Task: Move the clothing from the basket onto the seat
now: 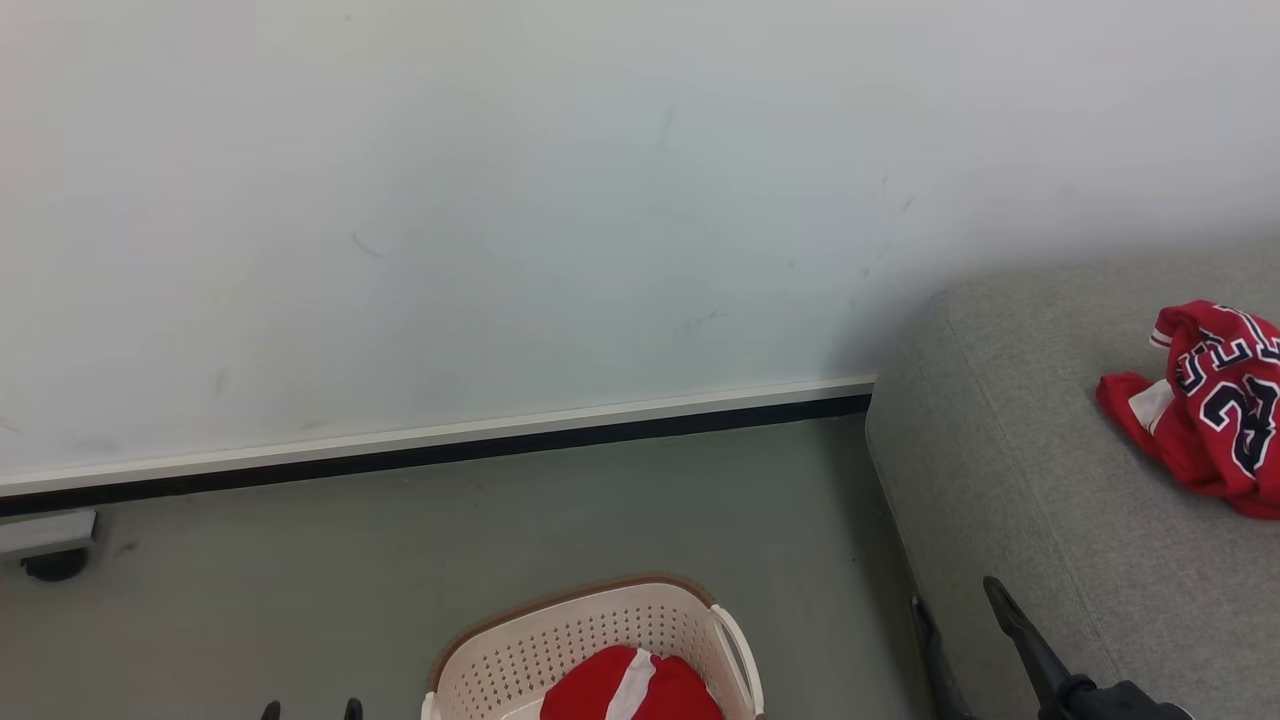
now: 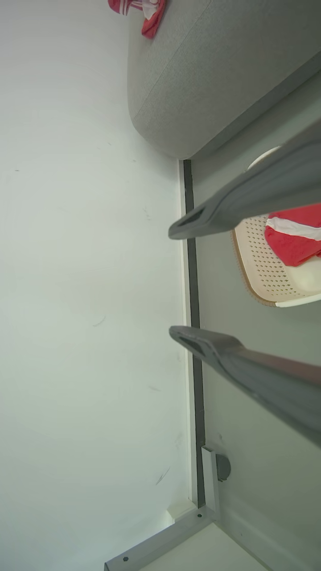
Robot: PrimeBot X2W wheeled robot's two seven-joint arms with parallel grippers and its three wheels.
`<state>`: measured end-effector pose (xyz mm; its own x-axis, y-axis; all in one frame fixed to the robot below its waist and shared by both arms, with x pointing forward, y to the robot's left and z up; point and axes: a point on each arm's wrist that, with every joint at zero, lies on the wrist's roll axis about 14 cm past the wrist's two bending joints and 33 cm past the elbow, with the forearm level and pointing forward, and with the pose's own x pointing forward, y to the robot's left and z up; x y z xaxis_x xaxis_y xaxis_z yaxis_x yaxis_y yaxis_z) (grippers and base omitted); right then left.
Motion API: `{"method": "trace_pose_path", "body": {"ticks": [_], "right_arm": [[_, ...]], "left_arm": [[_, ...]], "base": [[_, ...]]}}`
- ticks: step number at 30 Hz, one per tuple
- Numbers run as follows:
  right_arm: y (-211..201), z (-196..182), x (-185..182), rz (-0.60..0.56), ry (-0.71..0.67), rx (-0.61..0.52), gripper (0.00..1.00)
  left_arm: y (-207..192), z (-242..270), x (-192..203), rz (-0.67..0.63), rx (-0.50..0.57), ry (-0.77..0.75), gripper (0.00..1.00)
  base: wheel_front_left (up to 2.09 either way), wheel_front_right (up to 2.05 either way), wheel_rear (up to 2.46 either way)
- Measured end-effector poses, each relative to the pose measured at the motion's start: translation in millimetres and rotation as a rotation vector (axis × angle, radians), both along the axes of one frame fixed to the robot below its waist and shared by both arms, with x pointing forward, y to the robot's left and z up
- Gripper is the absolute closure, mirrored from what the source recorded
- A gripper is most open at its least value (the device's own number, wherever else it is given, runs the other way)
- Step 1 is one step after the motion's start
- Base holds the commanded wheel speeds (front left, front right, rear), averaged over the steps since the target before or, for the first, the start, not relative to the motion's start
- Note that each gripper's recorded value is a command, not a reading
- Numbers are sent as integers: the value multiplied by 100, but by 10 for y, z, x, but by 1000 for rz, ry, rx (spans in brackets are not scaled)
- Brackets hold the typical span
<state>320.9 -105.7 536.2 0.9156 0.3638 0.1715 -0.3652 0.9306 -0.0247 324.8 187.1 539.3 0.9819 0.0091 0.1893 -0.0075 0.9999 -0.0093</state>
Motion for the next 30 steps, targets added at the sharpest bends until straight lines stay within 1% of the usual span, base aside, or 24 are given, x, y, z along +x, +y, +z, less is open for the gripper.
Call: {"method": "trace_pose_path", "body": {"ticks": [6,18,25,30], "right_arm": [[19,-27,-3,5,9,1,0],[28,-63,26,5,24,9,0],[14,-94,93,-2,37,14,0],[21,-25,217,-8,20,31,0]], "left_arm": [[2,32,15,2,-20,-10,0],[-11,19,64,-3,-24,-5,0],[-120,-12,196,-57,-29,6,0],[-268,-109,357,-116,-33,37,0]], "base": [[0,0,0],[0,0,0],[0,0,0],[0,0,0]]}}
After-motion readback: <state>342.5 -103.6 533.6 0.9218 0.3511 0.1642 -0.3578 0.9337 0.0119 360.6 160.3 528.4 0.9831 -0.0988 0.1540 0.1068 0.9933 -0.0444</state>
